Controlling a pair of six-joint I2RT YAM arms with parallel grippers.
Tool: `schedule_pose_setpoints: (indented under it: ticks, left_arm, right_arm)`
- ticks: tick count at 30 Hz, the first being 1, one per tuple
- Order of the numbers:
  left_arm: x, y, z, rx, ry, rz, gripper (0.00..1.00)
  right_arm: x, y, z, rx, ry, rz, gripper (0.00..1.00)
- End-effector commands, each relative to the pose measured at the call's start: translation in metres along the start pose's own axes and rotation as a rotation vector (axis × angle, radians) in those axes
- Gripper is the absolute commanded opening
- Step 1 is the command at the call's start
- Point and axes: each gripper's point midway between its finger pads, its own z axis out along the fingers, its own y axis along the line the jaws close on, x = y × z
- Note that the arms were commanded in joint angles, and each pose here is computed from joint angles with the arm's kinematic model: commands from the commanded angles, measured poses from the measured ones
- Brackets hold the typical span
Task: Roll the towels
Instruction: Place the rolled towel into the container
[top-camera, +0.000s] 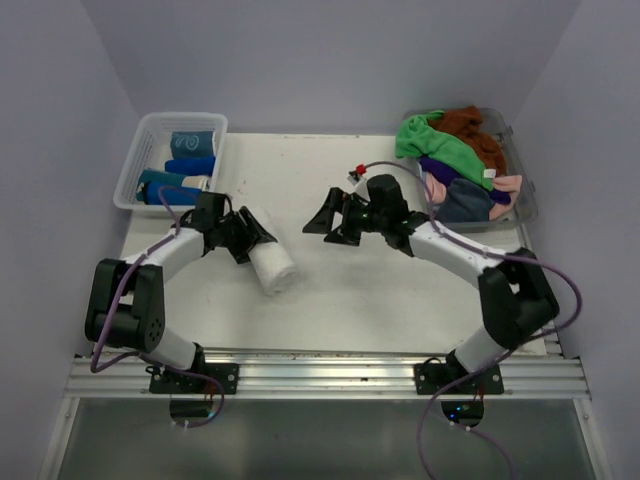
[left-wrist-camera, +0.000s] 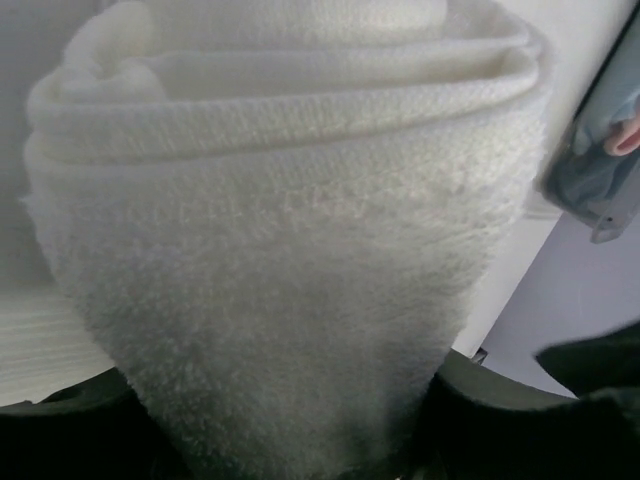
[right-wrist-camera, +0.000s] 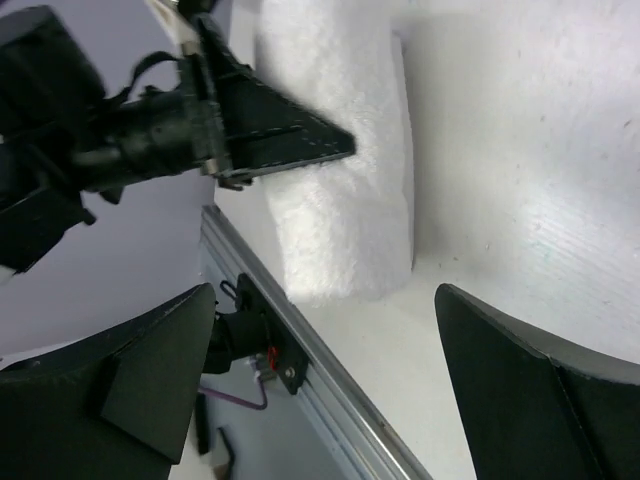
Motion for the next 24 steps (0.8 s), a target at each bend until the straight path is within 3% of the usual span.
schedule_pose_setpoints:
  ticks: [1,6,7,12,18,24]
  left_arm:
    - [-0.031,-0.059,-0.026,0.153,-0.084,0.022,0.43]
    - [-0.068,-0.102,-0.054,0.208,-0.177,0.037,0.43]
    - [-0.083,-0.123,-0.069,0.250,-0.215,0.056,0.43]
    - [-0.170,-0.154,-0.139,0.318,-0.433,0.036,0.42]
    - [-0.259,-0.158,-0.188,0.369,-0.660,-0.060,0.41]
    - [-0.332,-0.136,-0.187,0.395,-0.762,-0.198,0.41]
  right_arm:
    - [-0.019,-0.003,-0.047,0.182,-0.157,-0.147,0.95]
    - [-0.015,-0.017,-0.080,0.266,-0.279,-0.135,0.96]
    - [-0.013,-0.024,-0.083,0.293,-0.278,-0.135,0.96]
    - [-0.013,-0.045,-0.094,0.411,-0.282,-0.165,0.96]
    - [-0.022,-0.046,-0.097,0.462,-0.275,-0.204,0.96]
    - [-0.027,-0.047,-0.095,0.494,-0.251,-0.227,0.96]
